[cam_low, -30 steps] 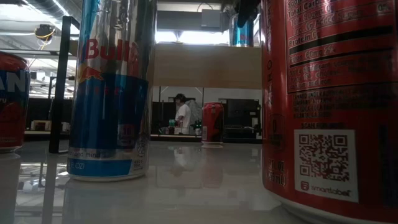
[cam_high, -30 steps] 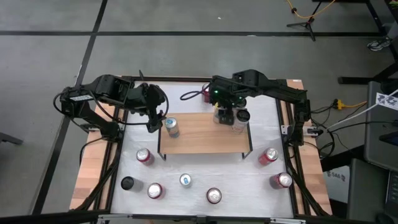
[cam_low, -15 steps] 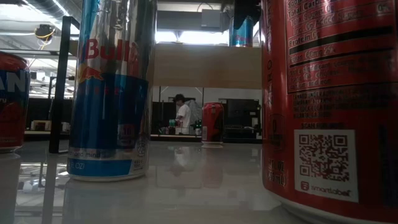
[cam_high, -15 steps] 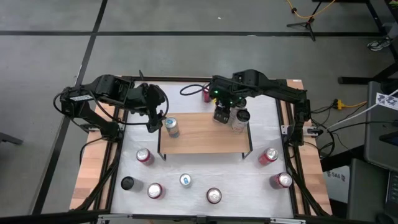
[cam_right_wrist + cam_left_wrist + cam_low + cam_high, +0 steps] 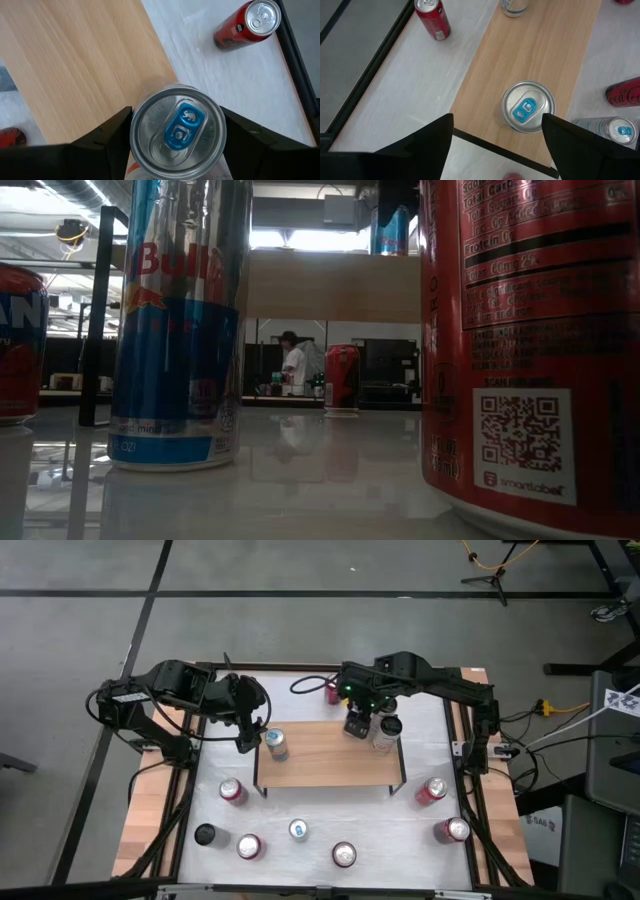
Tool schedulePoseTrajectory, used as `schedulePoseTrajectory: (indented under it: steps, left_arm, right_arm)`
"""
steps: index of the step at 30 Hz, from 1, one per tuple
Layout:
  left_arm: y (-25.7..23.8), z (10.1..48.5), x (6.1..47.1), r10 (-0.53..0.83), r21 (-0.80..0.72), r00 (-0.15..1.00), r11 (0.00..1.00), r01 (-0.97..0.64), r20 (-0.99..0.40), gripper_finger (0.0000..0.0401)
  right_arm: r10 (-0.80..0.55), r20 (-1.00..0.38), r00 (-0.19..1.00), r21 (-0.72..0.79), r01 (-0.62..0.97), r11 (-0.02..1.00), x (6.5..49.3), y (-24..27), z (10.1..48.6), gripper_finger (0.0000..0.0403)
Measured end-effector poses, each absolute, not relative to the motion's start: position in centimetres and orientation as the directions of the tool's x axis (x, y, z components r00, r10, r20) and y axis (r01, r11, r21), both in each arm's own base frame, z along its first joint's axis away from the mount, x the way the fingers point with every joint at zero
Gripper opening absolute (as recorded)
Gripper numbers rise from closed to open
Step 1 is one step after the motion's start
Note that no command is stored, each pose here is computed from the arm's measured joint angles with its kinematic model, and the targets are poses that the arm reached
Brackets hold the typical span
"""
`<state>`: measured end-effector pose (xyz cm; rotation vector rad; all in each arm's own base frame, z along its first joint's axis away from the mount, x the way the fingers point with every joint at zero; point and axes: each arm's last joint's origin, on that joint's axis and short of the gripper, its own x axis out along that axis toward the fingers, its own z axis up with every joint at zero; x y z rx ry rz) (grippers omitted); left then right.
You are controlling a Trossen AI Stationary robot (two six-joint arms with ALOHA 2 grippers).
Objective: Place canned beverage on shelf
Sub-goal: Adjust the right blue soda can on the shelf
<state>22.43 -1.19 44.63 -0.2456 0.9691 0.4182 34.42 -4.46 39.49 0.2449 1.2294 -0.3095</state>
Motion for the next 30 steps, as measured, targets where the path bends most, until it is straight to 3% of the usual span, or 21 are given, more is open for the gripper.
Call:
schedulePoseTrajectory:
  steps: [30]
  left_arm:
    - [-1.2,44.6,22.4,0.234,-0.016,0.495,0.893,-0.449,-0.837,0.0295]
  right_arm:
    - [-0.132,-0.927,0.35,0.026,0.41,0.912,34.0,-4.5,41.0,0.0244]
